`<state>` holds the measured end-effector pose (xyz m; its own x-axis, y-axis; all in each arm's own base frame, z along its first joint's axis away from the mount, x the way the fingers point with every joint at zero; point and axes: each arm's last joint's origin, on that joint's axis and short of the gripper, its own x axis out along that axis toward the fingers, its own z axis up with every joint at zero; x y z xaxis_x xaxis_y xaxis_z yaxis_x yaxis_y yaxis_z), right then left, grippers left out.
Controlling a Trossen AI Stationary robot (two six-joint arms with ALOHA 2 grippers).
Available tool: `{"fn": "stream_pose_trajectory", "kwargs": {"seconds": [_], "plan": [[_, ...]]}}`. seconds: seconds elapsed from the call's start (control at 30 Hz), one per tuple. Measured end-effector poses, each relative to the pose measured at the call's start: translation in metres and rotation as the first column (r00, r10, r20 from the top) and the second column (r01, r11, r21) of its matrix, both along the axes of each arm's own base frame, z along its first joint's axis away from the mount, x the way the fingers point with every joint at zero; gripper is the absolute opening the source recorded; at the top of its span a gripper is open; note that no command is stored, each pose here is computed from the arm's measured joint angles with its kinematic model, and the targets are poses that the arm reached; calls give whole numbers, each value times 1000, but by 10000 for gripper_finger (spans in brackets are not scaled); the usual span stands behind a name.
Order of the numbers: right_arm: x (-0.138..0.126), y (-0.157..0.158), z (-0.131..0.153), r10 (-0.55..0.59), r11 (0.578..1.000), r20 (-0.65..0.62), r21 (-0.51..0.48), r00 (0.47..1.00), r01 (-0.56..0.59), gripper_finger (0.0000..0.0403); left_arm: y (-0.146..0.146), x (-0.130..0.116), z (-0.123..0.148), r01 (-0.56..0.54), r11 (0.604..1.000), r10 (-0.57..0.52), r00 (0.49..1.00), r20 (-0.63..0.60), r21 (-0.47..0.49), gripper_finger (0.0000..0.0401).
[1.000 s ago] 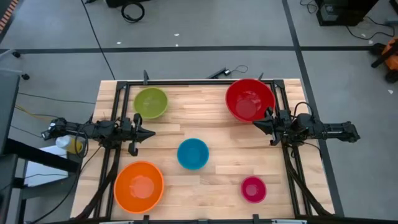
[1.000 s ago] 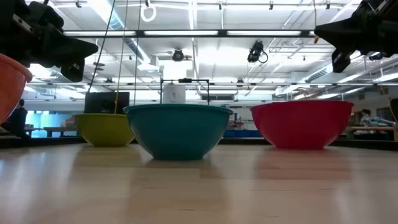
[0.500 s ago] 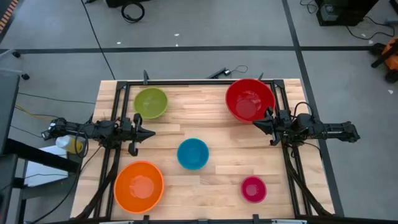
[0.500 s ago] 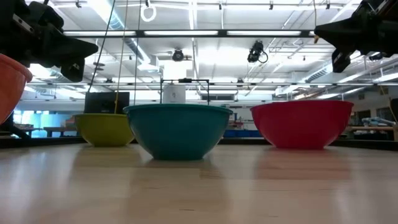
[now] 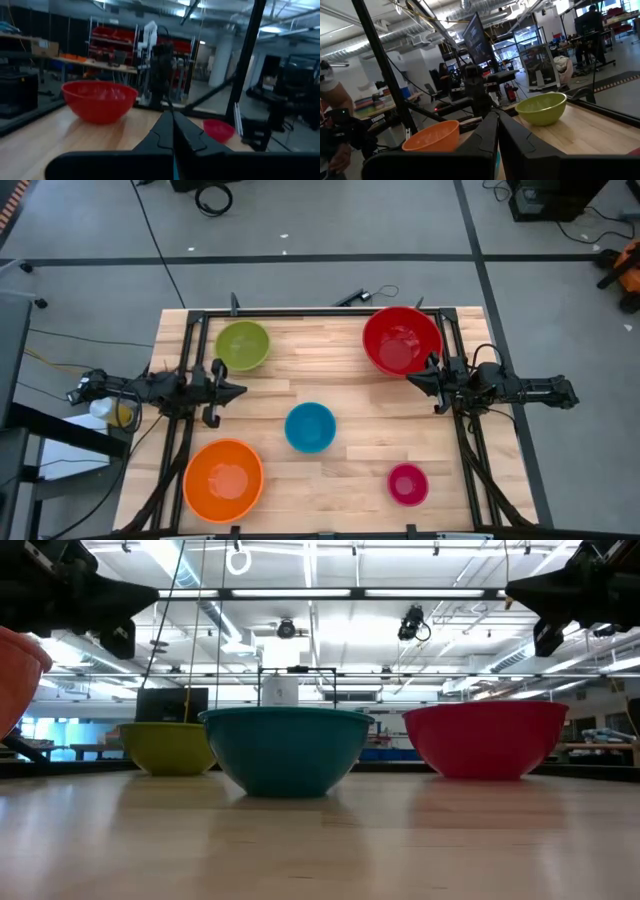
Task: Nest bowls inside each other
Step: Stack the orange bowl on top of the red bowl
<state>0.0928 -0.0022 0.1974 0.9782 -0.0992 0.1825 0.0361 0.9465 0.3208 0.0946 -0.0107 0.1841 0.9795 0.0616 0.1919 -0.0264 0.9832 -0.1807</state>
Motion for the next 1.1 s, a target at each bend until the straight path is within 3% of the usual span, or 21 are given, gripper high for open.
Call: {"fn": "stream_pose_trajectory", "kwargs": {"seconds": [0.2,0.33,0.43,0.5,0.57,0.63,0.73,0.8,0.9,1.0,1.1], "plan": [[0,0,0,0,1000,2,0,1000,0,23,8,-2,2,-263,963,260,964,-60,-61,0],[0,0,0,-2,1000,3,-1,1000,2,22,10,-4,11,-305,947,302,952,-47,-102,0],[-1,-2,2,-76,997,18,6,997,76,22,11,-6,28,-327,933,331,944,5,-150,0],[-3,-5,8,-170,981,89,108,981,160,22,12,-5,34,-364,919,366,930,-10,-152,0],[-6,-10,14,-323,916,159,302,933,266,23,12,-1,34,-401,904,399,916,-50,-149,0],[-9,-14,16,-457,820,183,465,870,333,22,12,4,36,-448,872,440,894,-86,-197,0],[-10,-17,15,-562,711,180,605,807,359,23,12,13,46,-482,827,473,875,-108,-287,0],[-10,-17,14,-555,679,187,664,811,312,23,10,21,57,-479,827,465,877,-120,-295,0],[-5,-19,11,-552,691,154,635,820,346,23,6,35,77,-437,851,415,899,-137,-291,0],[3,-18,8,-448,743,128,604,885,289,24,1,53,95,-400,879,358,913,-193,-261,0],[15,-17,0,-335,781,40,570,941,254,27,-2,66,107,-414,882,334,886,-320,-226,3]]}}
